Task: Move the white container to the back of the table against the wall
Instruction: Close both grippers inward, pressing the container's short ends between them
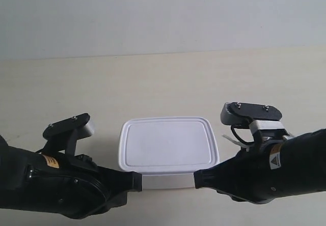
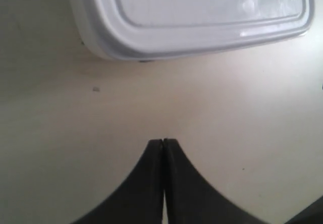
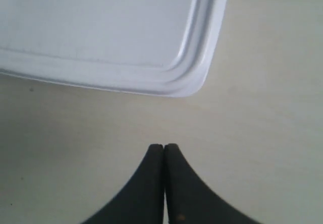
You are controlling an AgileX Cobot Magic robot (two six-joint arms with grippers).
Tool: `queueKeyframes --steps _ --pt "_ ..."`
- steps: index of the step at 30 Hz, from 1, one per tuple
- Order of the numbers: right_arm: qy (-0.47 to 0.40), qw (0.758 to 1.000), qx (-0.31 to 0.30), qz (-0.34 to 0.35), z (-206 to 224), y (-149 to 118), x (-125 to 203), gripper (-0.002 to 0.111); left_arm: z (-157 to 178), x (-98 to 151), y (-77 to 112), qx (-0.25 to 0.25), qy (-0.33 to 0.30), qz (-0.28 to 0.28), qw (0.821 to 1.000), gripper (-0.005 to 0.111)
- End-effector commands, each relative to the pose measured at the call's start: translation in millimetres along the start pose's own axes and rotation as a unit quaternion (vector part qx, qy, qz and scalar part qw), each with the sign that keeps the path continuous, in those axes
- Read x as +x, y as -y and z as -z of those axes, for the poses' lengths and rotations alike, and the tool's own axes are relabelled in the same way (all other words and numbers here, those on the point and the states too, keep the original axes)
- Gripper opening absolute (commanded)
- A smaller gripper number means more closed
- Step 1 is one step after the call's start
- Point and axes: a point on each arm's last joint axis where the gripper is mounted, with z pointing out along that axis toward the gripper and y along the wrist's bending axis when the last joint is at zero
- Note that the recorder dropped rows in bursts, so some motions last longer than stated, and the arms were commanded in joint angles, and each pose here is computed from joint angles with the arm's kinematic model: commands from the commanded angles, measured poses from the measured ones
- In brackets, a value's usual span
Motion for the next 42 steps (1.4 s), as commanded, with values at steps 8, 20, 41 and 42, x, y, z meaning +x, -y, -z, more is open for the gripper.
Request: queueKeyframes --steps 8,20,41,42 --pt "0.012 0.998 -0.002 -0.063 -20.3 2.1 -3.5 0.000 -19.3 -7.2 0.1 -0.019 0.011 -0.017 1.000 0.000" --pt "0.034 0.996 0.000 -0.087 -32.6 3.4 -7.9 0.000 -34.9 -9.1 -8.0 -0.043 0.023 -0.018 0.999 0.000" --pt "0.066 0.994 -0.002 -0.085 -40.9 4.5 -13.5 0.000 -40.2 -24.7 0.6 -0.037 0.065 -0.023 0.997 0.000" --pt "0.066 0.994 -0.002 -0.085 -40.9 4.5 -13.5 0.000 -40.0 -25.8 1.8 -0.035 0.067 -0.023 0.997 0.000"
